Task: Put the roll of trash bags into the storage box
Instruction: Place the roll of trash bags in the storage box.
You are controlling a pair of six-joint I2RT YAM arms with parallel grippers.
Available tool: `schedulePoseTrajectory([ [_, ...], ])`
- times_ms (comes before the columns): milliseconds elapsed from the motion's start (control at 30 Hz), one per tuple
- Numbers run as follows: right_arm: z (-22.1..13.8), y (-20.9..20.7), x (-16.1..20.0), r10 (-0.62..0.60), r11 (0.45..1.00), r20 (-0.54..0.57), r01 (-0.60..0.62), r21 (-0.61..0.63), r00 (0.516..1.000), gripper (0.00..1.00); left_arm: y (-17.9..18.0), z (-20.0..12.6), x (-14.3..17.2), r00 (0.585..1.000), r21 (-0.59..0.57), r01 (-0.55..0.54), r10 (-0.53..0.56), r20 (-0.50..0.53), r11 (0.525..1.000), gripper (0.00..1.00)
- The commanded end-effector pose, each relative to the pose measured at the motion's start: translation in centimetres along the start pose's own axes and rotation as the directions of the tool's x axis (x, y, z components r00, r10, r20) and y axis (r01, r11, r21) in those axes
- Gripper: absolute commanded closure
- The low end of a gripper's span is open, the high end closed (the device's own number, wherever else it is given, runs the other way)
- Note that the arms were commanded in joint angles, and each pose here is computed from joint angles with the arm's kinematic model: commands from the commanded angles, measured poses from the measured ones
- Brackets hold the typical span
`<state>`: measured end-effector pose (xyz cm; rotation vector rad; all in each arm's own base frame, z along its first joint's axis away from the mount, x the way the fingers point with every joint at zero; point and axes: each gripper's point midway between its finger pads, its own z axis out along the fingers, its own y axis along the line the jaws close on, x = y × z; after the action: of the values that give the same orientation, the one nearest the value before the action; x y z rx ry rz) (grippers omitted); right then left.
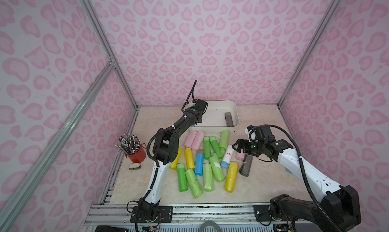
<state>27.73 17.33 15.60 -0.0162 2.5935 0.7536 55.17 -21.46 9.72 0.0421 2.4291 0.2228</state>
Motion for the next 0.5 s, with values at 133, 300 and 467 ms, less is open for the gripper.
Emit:
schedulePoseTrajectory([
  [133,-0.6,-0.7,0.2,0.022,0.999,0.010,-0.023,0.041,1.000,0.09,-0.1,-3.3,-2.7,0.995,0.042,0.040,-0.044,0.090,0.998,0.23],
  [300,-0.5,-1.4,0.9,0.036,0.997,-0.010,-0.035,0.067,0.999,0.09,0.2,-7.1,-4.8,0.980,0.114,0.091,-0.109,0.169,0.989,0.09],
  [467,-0.8,-2.0,1.2,0.055,0.994,0.000,-0.054,0.091,0.999,0.09,0.5,-11.0,-5.8,0.967,0.111,0.092,-0.115,0.227,0.990,0.00],
])
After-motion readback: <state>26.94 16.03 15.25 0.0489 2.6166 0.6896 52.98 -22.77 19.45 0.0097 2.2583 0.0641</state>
